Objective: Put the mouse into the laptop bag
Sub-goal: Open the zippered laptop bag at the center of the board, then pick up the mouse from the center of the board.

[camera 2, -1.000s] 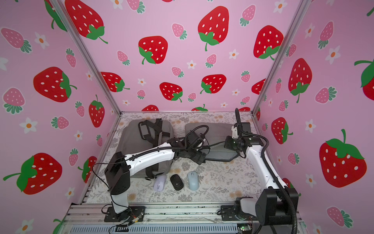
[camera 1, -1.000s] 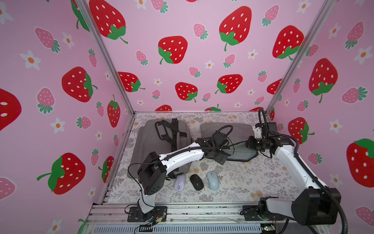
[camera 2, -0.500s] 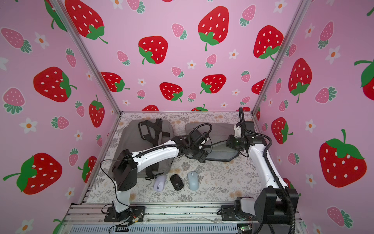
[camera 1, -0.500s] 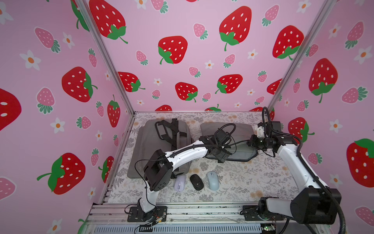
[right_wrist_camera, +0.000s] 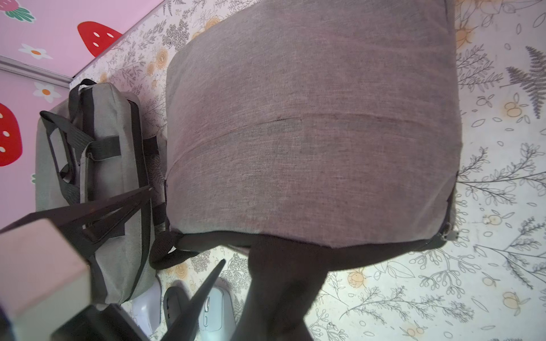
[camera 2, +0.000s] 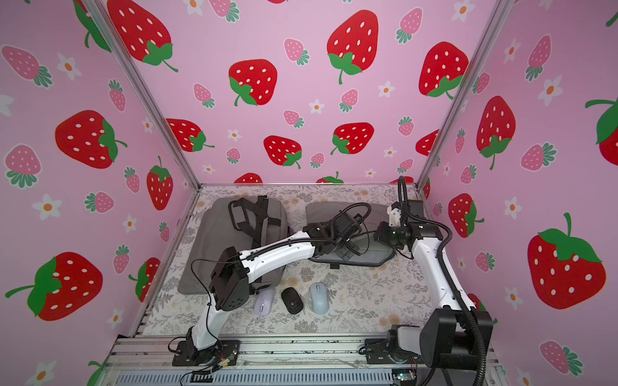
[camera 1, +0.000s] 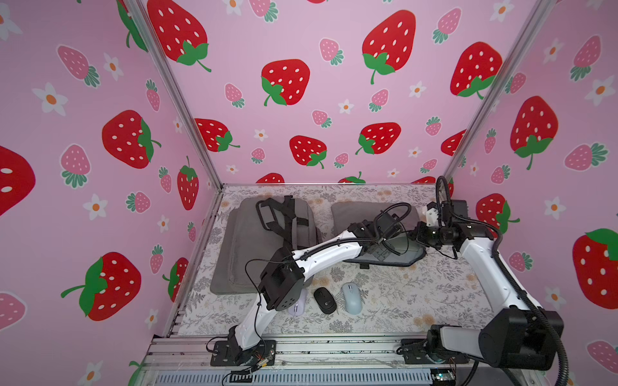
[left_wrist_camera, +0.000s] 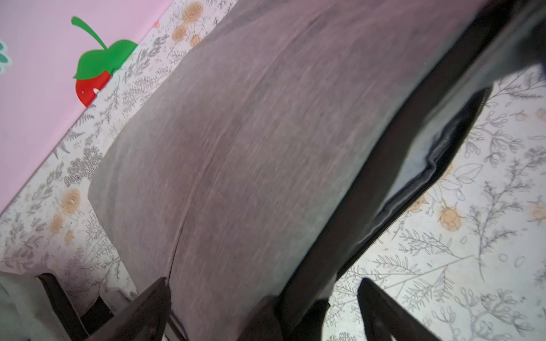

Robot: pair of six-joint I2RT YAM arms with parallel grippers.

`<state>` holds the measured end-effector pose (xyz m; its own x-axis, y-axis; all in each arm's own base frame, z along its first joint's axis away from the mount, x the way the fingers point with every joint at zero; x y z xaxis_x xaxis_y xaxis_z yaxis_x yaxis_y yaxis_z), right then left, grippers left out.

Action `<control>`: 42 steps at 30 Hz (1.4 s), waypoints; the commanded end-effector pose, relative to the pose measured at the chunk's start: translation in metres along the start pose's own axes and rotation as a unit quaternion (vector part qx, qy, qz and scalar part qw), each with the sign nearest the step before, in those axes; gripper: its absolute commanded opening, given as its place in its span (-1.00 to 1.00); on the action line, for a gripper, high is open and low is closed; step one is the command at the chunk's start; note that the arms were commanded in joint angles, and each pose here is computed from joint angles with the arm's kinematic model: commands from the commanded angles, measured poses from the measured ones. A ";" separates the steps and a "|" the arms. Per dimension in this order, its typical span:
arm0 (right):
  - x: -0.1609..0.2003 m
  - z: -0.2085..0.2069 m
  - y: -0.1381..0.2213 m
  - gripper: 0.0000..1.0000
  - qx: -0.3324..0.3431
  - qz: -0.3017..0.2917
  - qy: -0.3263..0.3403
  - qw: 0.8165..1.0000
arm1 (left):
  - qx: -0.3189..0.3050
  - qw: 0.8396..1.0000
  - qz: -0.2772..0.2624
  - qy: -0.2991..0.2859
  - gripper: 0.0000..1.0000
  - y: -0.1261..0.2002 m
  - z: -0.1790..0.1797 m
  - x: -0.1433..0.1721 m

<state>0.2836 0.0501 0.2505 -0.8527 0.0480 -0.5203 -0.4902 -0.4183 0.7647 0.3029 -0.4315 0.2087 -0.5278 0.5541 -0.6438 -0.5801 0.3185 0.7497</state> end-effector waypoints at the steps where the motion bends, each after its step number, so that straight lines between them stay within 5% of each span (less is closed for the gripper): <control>1: -0.009 0.007 0.019 -1.00 -0.024 -0.038 0.009 0.999 | -0.040 0.999 0.004 -0.030 0.88 -0.007 0.006 -0.006; 5: -0.009 0.003 0.020 -1.00 -0.027 -0.038 0.002 0.999 | -0.022 0.999 0.010 -0.032 -0.27 -0.013 0.001 -0.011; 7: -0.008 0.001 0.019 -1.00 -0.027 -0.039 -0.002 0.999 | -0.011 1.000 0.008 -0.024 -0.59 -0.011 -0.001 -0.012; 8: -0.008 -0.001 0.018 -1.00 -0.026 -0.039 -0.004 0.999 | -0.006 1.000 0.006 -0.019 -0.99 -0.008 -0.001 -0.014; 14: -0.005 -0.012 0.008 -0.94 0.003 -0.023 -0.003 1.000 | 0.024 1.000 0.007 0.001 -1.00 0.004 -0.003 -0.018; 17: 0.005 -0.020 0.002 -0.14 0.039 -0.006 0.004 0.999 | 0.063 0.998 0.015 0.025 -1.00 0.008 0.001 -0.022; 19: 0.016 -0.020 0.000 0.16 0.063 0.004 0.013 0.998 | 0.094 0.994 0.024 0.053 -1.00 0.008 0.008 -0.025; 23: 0.049 -0.003 -0.001 0.30 0.112 0.007 0.076 0.991 | 0.158 0.980 0.036 0.116 -1.00 0.011 0.031 -0.030; 33: 0.134 0.066 -0.032 0.41 0.071 0.021 0.263 0.962 | 0.258 0.942 0.039 0.210 -1.00 0.022 0.063 -0.036; 35: 0.146 0.083 -0.040 0.55 0.065 0.033 0.302 0.951 | 0.266 0.938 0.042 0.217 -1.00 0.021 0.066 -0.036; 36: 0.152 0.092 -0.042 0.97 0.058 0.036 0.319 0.945 | 0.269 0.936 0.043 0.221 -1.00 0.021 0.066 -0.035; 42: 0.176 0.134 -0.052 0.99 0.063 0.035 0.378 0.923 | 0.279 0.930 0.049 0.233 -1.00 0.017 0.068 -0.034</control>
<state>0.1319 0.1902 0.1599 -0.5441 -0.6743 -0.4993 -0.4082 -0.3072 0.8597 0.3568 -0.3882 0.2259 -0.8419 0.2979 -0.4499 -0.1900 0.6167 0.7639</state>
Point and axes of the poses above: each gripper's point midway between its finger pads, its own y axis back along the fingers, its own z axis along the line the jaws close on, x = y × z, the point moved 8 cm from there along y, back along the fingers, and after that the axes turned 10 degrees about y, right-handed, at the moved point
